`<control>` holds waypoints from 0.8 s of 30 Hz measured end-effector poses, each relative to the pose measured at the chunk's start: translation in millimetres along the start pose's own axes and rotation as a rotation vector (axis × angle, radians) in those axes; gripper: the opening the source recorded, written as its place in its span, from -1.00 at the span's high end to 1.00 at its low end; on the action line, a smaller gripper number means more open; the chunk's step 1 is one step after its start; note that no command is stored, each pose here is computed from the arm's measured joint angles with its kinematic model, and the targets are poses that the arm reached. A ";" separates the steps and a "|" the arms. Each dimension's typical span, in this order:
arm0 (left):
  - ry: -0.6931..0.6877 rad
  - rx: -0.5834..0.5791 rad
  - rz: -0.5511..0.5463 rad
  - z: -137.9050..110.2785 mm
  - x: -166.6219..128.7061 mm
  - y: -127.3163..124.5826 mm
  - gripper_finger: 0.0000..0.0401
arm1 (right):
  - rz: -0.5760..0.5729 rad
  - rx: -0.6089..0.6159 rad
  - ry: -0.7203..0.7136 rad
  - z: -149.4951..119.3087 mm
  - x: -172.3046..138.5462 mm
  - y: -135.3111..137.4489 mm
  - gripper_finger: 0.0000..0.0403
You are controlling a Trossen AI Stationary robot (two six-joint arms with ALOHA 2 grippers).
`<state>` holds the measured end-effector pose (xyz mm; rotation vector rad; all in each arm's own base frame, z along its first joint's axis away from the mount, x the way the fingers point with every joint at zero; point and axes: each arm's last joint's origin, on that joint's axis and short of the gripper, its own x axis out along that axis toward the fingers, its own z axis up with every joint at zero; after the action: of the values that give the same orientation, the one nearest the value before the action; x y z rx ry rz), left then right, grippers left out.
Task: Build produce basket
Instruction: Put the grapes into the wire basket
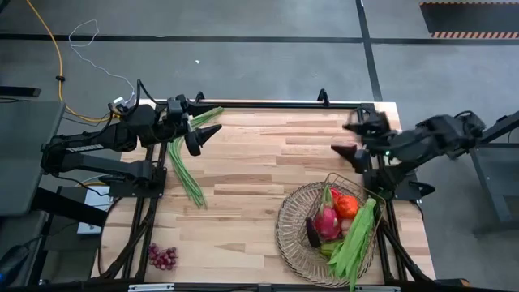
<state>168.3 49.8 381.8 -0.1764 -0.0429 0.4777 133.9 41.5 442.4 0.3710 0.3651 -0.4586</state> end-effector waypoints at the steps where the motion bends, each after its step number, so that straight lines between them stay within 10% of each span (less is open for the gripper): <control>1: -0.001 -0.010 0.000 0.1 0.0 0.0 -0.84 | 0.021 -0.052 -0.045 8.3 -3.4 1.6 -0.98; 11: 0.013 -0.130 -0.079 0.6 -1.4 -2.2 -0.84 | -0.105 -0.312 -0.130 23.4 3.6 -6.0 -0.98; 17: 0.024 -0.150 -0.111 0.2 -1.4 -3.1 -0.84 | -0.076 -0.255 0.043 -20.7 23.0 -32.5 -0.98; 24: 0.026 -0.136 -0.121 0.1 -1.5 -3.4 -0.84 | 0.059 -0.100 -0.080 -68.0 50.5 -52.9 -0.98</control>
<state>168.5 46.1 382.5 -0.3120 -0.0600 0.3512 132.9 8.0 348.3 0.2645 0.2976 -0.3951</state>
